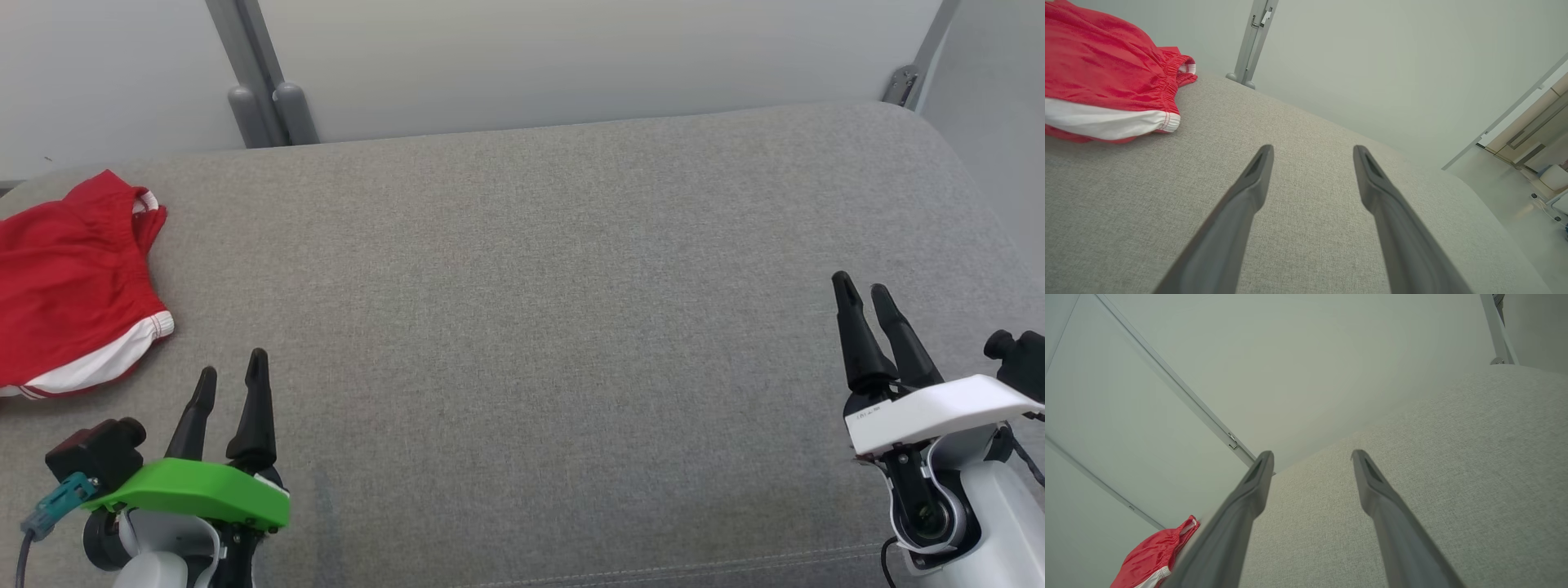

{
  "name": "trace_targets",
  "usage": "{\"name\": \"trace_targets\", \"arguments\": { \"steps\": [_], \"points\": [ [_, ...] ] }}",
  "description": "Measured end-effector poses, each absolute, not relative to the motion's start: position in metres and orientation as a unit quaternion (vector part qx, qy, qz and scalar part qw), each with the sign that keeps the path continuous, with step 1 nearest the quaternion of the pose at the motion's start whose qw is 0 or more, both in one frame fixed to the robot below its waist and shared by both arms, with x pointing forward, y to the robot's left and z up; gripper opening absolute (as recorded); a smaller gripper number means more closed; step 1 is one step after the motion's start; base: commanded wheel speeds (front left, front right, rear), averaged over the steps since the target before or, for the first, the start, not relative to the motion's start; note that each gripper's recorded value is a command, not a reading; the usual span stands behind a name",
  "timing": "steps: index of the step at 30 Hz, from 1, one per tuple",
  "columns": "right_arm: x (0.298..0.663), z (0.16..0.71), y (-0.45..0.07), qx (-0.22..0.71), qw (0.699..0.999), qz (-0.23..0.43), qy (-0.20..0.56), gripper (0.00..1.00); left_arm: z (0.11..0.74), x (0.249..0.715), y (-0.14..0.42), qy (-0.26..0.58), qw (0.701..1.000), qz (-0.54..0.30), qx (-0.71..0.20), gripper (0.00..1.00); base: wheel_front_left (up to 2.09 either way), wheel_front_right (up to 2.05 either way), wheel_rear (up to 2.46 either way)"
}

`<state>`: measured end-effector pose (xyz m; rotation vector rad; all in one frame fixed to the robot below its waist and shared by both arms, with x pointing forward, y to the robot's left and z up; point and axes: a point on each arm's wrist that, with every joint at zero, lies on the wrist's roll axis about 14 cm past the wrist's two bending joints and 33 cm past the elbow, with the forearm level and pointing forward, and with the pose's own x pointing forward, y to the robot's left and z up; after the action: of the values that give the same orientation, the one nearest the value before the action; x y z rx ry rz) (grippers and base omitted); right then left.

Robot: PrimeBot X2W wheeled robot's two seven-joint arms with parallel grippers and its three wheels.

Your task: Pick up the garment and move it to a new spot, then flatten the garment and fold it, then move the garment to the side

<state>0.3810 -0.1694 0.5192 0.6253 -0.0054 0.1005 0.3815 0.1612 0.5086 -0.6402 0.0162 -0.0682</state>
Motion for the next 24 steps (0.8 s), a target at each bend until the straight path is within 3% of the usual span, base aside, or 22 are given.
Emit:
{"name": "trace_targets", "arguments": {
  "steps": [24],
  "points": [
    [0.379,0.535,-0.155,0.149,0.985,0.075,-0.049,1.00,0.536,0.382,0.151,-0.058,0.984,-0.059,-0.159,1.00,0.00,0.00,0.00]
  ]
}}
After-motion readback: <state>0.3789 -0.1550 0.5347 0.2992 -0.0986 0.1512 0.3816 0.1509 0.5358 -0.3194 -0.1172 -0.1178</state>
